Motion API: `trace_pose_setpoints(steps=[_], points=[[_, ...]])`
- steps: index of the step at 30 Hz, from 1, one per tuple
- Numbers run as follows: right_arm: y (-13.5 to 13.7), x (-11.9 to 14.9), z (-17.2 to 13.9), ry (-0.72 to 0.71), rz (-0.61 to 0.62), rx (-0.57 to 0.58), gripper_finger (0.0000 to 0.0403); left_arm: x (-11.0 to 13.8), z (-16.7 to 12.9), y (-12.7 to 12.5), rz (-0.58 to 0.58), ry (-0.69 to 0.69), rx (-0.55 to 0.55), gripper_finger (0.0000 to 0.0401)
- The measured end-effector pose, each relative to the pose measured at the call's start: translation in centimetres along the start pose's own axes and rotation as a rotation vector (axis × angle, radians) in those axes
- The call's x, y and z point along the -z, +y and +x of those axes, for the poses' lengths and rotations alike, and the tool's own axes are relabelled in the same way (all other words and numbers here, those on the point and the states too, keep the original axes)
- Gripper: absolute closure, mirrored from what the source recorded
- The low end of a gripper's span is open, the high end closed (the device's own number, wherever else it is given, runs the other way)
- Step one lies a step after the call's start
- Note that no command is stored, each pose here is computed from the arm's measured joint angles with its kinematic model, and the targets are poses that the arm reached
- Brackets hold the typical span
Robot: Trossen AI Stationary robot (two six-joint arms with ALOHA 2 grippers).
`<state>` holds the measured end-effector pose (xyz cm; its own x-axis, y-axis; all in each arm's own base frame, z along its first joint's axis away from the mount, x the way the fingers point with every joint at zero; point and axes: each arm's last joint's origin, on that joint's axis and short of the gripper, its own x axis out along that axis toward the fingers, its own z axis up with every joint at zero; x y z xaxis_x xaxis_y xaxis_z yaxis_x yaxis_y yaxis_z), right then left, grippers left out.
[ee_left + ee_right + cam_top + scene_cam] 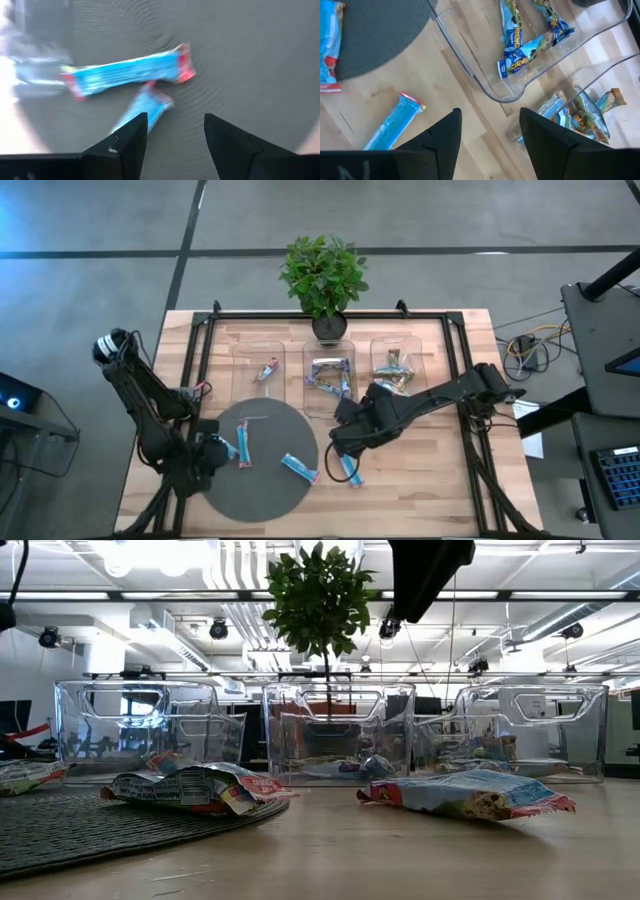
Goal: Pick and place Granola Bars by type
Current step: Put the red granola bar into the left transparent bin
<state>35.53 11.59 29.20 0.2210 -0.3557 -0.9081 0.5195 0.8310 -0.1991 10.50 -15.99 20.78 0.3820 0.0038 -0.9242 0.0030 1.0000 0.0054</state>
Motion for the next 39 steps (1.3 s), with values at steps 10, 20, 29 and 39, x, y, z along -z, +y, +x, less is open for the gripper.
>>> trace_pose_setpoints(steps=[10,20,29,39], points=[[0.0,0.0,0.0,0.003,-0.014,0.002,0.0211,1.3,2.1,1.5,0.223,0.108,-0.099,0.0222],[0.0,0.1,0.0,0.006,0.007,0.002,0.0211,1.4,3.4,2.3,0.318,0.174,-0.074,0.0222],[0.0,0.0,0.1,0.006,0.009,0.002,0.0211,2.1,5.0,3.6,0.224,0.213,-0.107,0.0222],[0.0,0.0,0.1,0.006,0.008,0.002,0.0211,2.4,6.0,3.8,0.14,0.244,-0.038,0.0222]])
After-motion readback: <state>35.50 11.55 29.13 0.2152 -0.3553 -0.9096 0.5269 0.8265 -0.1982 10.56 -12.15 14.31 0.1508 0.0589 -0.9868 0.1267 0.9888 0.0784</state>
